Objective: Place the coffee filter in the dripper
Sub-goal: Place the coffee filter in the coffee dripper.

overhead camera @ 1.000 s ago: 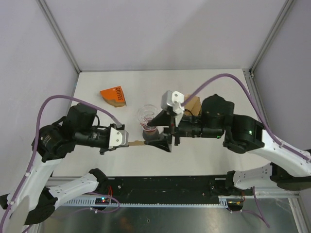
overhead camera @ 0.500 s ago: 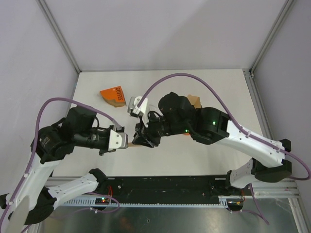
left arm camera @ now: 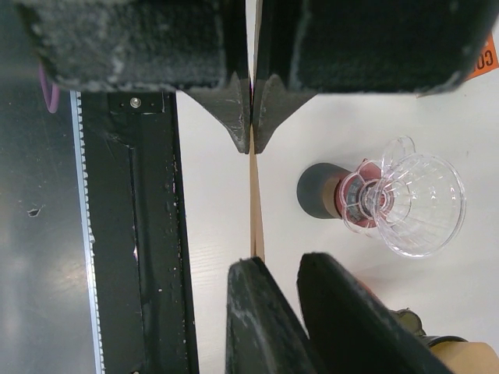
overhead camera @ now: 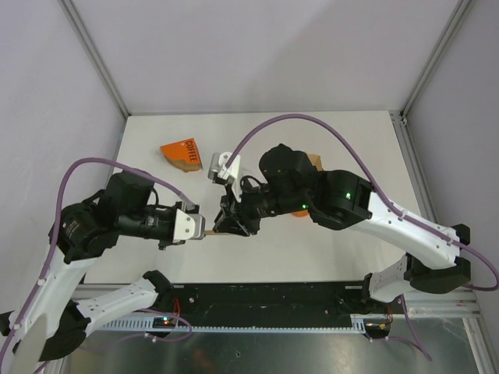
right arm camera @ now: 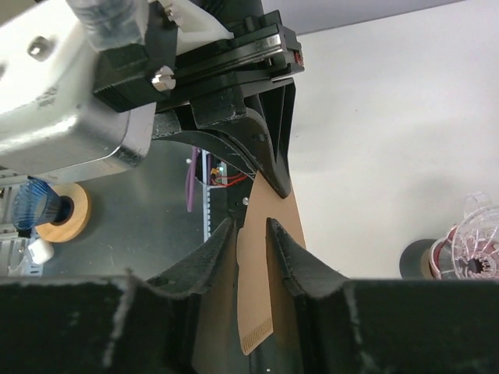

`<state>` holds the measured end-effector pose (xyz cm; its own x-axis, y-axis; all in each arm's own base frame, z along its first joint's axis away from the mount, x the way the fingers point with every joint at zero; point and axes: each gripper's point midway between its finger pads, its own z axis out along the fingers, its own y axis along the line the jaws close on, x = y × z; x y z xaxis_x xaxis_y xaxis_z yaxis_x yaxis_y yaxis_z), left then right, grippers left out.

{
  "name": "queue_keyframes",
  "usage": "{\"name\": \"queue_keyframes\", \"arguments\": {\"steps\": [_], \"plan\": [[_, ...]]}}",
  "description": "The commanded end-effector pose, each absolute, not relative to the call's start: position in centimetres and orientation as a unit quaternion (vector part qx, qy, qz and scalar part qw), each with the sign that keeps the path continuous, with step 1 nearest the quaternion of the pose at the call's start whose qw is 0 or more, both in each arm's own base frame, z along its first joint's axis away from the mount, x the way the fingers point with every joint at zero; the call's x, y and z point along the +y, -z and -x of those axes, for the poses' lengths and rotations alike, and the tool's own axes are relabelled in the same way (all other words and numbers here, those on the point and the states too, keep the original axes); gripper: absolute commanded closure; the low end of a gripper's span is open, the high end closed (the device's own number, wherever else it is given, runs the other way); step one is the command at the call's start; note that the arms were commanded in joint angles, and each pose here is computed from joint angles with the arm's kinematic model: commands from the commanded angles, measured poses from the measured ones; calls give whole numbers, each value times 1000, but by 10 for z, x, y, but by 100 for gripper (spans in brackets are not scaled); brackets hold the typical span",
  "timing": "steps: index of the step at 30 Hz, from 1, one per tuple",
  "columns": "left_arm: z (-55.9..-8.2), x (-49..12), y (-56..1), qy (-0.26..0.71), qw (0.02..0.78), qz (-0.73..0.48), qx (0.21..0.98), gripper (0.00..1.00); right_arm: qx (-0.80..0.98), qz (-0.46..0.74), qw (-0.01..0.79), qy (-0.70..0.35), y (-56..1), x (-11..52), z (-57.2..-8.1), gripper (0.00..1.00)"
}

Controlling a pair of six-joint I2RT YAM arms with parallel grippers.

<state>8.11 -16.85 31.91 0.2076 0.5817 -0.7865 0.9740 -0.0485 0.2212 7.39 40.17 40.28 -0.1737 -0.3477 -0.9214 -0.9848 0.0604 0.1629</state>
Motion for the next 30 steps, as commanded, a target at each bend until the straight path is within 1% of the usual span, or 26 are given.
{"name": "queue_keyframes", "arguments": {"steps": [1, 5, 6, 9, 14, 16, 20, 21, 25, 26, 28, 30], "plan": [[-73, -162, -312, 258, 362, -685, 577, 100, 601, 516, 389, -470, -435, 391, -67, 76], [-73, -162, -312, 259, 362, -685, 577, 100, 602, 518, 384, -470, -431, 390, -66, 87], [-73, -162, -312, 259, 361, -685, 578, 100, 602, 520, 382, -471, -430, 391, -65, 86], [-74, -162, -312, 258, 362, -684, 578, 100, 601, 523, 380, -470, -428, 391, -65, 80], [-73, -162, -312, 258, 361, -684, 579, 100, 598, 531, 372, -471, -425, 393, -62, 79], [-73, -162, -312, 258, 361, -684, 579, 100, 599, 533, 369, -470, -423, 394, -62, 82], [-73, -162, -312, 258, 360, -684, 579, 100, 602, 532, 370, -467, -421, 396, -64, 97], [-73, -162, -312, 258, 361, -684, 579, 100, 604, 531, 371, -464, -420, 396, -66, 98], [-71, -164, -318, 265, 366, -683, 574, 100, 609, 532, 368, -459, -416, 397, -67, 95], [-71, -164, -319, 265, 367, -684, 572, 100, 609, 533, 367, -459, -416, 397, -67, 95], [-72, -164, -317, 262, 366, -683, 575, 100, 609, 533, 368, -458, -415, 397, -68, 99], [-73, -163, -314, 259, 363, -684, 578, 100, 610, 529, 373, -457, -417, 397, -69, 100]]}}
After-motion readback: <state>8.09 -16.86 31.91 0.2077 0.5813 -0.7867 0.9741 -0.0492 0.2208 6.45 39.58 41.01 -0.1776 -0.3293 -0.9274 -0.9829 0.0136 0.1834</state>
